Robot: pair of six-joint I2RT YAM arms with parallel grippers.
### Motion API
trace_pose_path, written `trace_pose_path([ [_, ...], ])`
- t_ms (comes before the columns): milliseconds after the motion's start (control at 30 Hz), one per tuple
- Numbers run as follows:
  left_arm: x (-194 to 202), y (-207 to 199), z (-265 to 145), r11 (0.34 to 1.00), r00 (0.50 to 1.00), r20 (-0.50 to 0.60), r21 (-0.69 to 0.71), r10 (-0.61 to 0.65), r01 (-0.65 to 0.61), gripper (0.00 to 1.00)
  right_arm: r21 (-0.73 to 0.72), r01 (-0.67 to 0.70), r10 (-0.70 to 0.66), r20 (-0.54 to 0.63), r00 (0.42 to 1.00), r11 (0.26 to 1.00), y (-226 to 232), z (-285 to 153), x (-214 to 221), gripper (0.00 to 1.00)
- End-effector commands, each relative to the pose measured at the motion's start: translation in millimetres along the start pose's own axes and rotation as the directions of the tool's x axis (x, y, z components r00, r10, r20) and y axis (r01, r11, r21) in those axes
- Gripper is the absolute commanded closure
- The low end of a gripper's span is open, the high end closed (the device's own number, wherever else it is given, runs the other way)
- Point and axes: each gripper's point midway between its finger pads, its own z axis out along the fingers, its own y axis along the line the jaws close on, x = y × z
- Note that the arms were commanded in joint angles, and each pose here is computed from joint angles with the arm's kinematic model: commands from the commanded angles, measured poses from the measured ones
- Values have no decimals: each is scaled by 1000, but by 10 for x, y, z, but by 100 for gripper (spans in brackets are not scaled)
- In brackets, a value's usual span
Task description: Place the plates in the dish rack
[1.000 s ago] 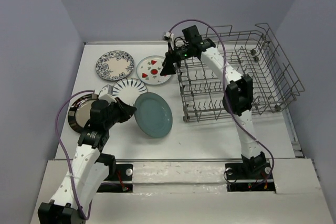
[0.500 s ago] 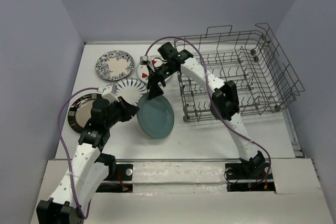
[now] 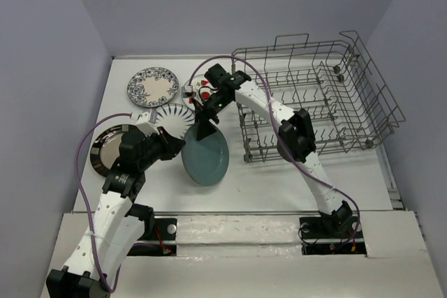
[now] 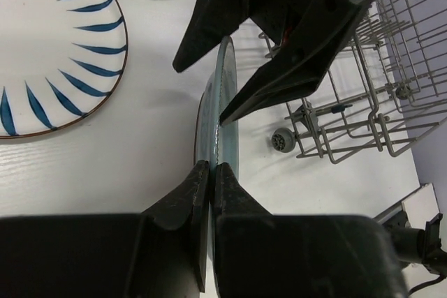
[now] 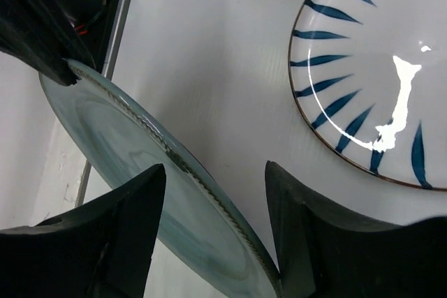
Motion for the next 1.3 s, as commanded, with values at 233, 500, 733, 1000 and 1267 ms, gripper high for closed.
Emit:
trace_pose_path([
  [233,-681,-383,-169,992,973,211,56,98,-112,94,-48,89,-87,38,995,995,281,-55,-236,93],
  [500,-1491,-653,-665,981,872,451,-52,190,-187,53,91,208,-220,168,961,974,719,-555,-1100,93],
  [733,-1982,-960,-1204,977,757,622,-68,201,-203,3,346,156,-281,348,894,925,1204,-1309,-1826,93],
  [1000,-1322,-870,-849,956,841,491,52,228,-289,1,782,-394,-322,577,751,483,880,-3441,-1805,93],
  [1267,-644,-766,-634,926,892,342,128,295,-355,1,692,-693,-474,550,687,-201,899,-5500,-333,93],
])
